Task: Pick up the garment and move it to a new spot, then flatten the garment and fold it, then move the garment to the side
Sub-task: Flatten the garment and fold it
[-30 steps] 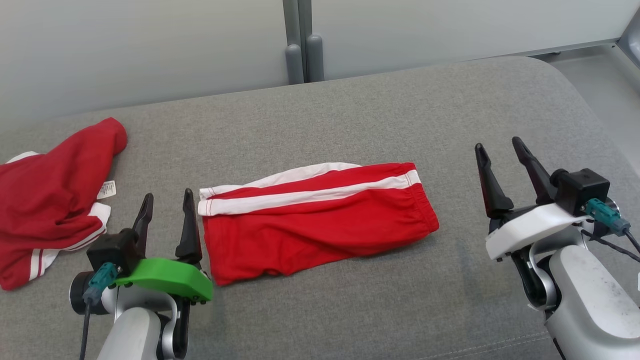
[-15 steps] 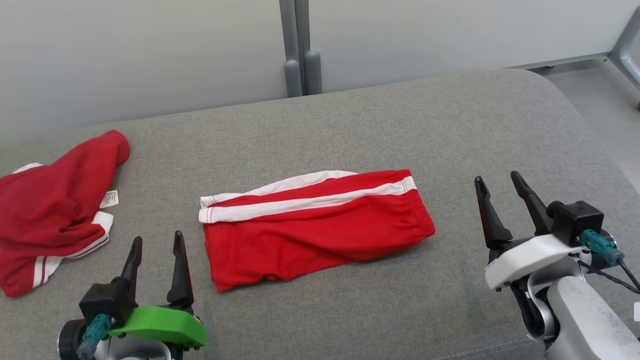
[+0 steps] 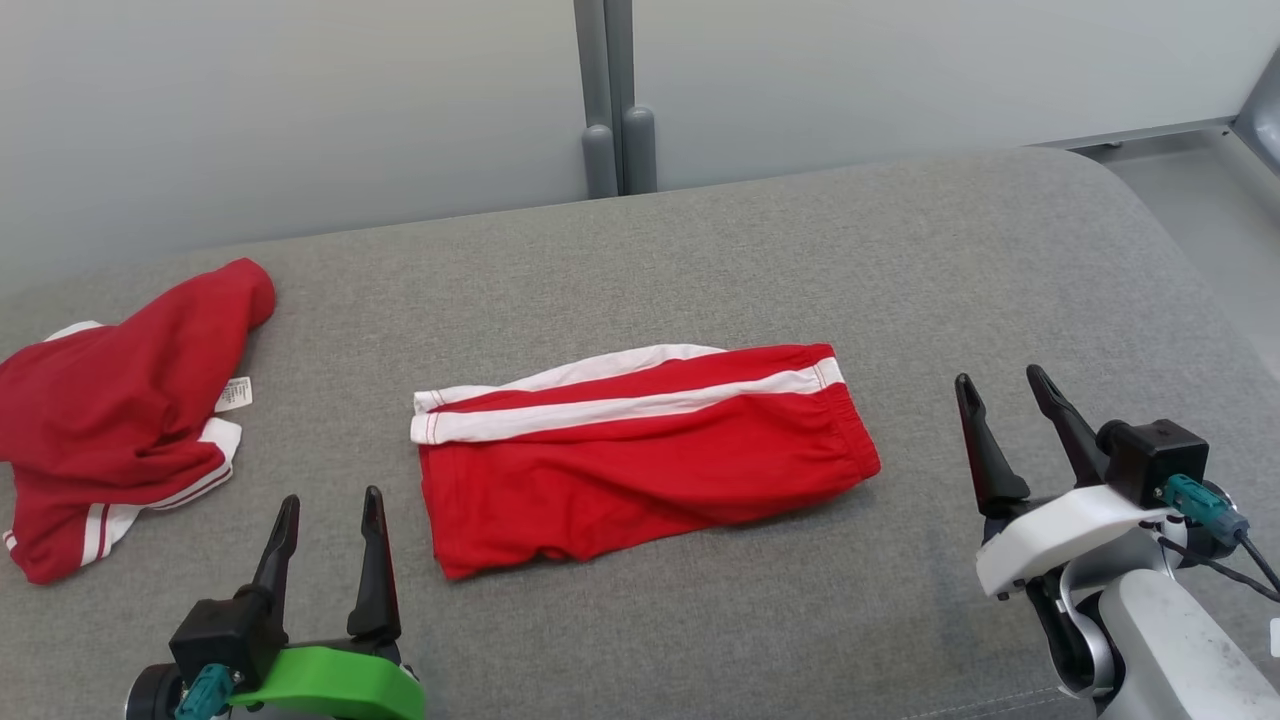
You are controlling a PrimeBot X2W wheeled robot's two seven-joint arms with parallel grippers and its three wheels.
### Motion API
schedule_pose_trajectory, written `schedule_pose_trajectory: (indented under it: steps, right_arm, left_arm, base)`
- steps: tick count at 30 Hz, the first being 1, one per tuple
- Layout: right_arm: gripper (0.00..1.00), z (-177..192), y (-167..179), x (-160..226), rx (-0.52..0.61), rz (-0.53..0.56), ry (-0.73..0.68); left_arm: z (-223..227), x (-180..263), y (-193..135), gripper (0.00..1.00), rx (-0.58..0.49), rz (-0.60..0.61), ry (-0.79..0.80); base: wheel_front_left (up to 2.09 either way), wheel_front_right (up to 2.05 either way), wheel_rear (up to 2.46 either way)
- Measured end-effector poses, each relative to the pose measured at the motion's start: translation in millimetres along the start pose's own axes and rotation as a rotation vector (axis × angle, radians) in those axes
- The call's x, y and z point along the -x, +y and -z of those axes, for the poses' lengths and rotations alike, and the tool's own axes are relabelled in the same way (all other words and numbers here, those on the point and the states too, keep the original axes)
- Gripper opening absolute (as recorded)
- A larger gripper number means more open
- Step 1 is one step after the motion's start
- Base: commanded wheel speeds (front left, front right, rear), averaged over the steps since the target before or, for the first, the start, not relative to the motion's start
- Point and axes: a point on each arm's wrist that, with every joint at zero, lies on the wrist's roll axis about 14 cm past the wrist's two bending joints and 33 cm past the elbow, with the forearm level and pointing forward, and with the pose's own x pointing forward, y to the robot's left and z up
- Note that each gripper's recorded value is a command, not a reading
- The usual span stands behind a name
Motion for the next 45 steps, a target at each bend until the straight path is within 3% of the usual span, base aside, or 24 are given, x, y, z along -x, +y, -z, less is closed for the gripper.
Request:
schedule_pose_trajectory:
  steps: [14,24,42,44,45]
  right_arm:
    - [1.0,50.0,20.9,-5.7,-0.067,-0.084,0.199]
    - [1.0,93.0,27.9,-23.1,-0.26,-0.047,0.374]
    - [1.0,152.6,40.8,-36.4,-0.389,-0.033,0.609]
    - [0.61,153.2,40.5,-38.3,-0.405,-0.029,0.612]
    - [0.46,152.7,40.5,-39.8,-0.408,-0.028,0.611]
  left_arm:
    - [-10.2,10.1,8.3,1.0,-0.016,-0.032,-0.032]
    - [-10.3,15.5,24.9,1.0,-0.024,-0.091,-0.029]
    - [0.2,24.1,57.8,1.0,-0.043,-0.204,0.014]
    - [0.1,24.2,58.2,1.0,-0.043,-0.205,0.013]
    - [0.1,24.2,58.4,1.0,-0.043,-0.206,0.013]
  base:
    - [0.0,0.0,0.0]
    - [0.0,0.0,0.0]
    - [0.0,0.0,0.0]
    - [0.0,0.0,0.0]
    - [0.0,0.0,0.0]
